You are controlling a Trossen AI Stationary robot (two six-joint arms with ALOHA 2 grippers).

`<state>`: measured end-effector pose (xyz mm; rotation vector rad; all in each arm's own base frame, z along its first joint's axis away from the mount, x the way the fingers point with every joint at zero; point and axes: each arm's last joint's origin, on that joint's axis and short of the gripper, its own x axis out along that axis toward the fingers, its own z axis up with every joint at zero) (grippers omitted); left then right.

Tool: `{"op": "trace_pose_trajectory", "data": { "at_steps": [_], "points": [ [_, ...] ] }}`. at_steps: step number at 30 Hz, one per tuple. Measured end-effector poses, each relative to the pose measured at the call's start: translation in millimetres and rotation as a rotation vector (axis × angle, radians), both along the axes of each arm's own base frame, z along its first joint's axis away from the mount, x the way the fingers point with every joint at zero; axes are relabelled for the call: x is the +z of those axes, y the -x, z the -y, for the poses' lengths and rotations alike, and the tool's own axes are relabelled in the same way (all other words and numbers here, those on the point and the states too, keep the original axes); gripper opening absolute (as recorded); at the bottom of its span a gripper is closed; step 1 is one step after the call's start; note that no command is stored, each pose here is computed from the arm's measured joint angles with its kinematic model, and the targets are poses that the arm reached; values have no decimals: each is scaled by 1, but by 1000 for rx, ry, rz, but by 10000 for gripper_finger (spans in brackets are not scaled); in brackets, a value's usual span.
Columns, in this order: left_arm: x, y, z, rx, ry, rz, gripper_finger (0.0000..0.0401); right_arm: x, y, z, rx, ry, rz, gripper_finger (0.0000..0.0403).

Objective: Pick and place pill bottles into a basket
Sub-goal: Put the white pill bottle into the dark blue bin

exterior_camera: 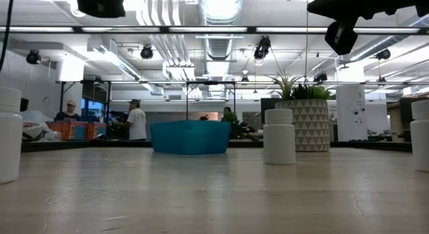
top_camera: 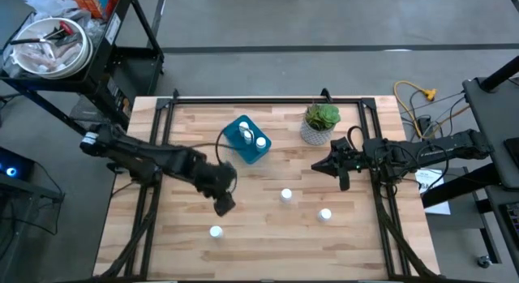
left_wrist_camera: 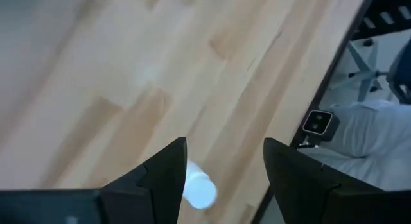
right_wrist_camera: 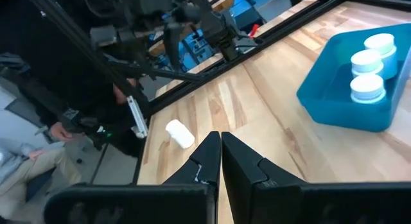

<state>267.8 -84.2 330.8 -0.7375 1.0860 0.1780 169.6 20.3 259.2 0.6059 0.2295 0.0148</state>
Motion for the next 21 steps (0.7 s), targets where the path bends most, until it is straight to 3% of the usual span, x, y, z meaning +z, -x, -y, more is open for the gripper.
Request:
{"op": "trace_pose_trajectory", "data": {
  "at_steps": [5, 9, 16, 21],
  "points": [
    [-17, -7, 23, 92, 62, -96, 189, 0, 0, -1, 27, -12, -1, 9],
    [-29, -12, 40, 98, 69, -135, 189, 0, 0, -1, 41, -20, -1, 9],
    [-37, -10, 71, 8, 74, -120, 189, 0, 0, -1, 47, -28, -1, 9],
    [-34, -1, 89, -193, 7, -67, 189, 0, 0, -1, 46, -32, 0, 9]
  ]
}}
